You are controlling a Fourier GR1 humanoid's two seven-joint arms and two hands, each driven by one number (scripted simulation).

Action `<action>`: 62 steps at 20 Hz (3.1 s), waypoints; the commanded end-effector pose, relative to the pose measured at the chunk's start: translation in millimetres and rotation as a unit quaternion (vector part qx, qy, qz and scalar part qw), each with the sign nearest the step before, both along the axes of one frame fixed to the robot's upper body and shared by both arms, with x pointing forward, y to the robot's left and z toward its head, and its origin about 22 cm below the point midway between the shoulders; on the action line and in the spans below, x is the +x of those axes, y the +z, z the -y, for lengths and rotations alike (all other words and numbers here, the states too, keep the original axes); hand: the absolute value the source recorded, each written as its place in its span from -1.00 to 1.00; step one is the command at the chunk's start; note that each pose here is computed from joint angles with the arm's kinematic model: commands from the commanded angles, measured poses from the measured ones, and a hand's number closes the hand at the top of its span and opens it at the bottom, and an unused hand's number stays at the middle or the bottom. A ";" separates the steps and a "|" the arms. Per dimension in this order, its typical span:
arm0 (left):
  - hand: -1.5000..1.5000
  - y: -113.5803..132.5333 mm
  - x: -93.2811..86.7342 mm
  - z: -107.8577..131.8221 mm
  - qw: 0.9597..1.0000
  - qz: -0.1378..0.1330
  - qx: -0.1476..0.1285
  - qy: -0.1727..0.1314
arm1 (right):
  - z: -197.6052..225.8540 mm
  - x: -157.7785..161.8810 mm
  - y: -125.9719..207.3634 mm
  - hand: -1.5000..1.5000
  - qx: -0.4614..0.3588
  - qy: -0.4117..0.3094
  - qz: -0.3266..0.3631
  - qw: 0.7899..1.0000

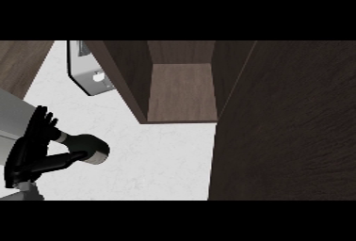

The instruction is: Pick up the wine, place it into the cabinet and close the cabinet

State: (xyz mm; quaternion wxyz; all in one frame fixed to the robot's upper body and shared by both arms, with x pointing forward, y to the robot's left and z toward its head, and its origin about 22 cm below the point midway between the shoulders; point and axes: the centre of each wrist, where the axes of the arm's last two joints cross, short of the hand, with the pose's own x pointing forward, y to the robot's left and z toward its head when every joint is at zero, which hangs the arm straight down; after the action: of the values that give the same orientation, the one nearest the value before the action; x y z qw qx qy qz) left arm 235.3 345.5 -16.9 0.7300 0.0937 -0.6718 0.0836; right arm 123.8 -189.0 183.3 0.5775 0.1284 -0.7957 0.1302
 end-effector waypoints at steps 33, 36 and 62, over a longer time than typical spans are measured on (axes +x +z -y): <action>-1.00 -111.3 -2.1 27.0 0.987 0.017 -0.161 0.022 | 16.0 -53.2 35.2 -1.00 0.030 0.013 0.040 0.999; -1.00 -113.3 9.9 37.9 0.984 0.032 -0.175 0.005 | 12.0 -43.7 34.0 -1.00 0.018 0.016 0.031 0.999; 1.00 -118.3 -26.1 70.7 0.977 0.142 -0.149 -0.046 | 16.4 -39.5 25.3 -1.00 0.013 0.008 0.025 1.000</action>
State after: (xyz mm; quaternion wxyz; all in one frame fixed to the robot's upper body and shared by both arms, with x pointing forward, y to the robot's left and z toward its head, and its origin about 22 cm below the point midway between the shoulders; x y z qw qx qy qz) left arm 235.6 280.7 -130.8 0.6593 -0.0368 -0.7337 0.1603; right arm 124.7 -192.8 181.1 0.5808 0.1160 -0.7950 0.1312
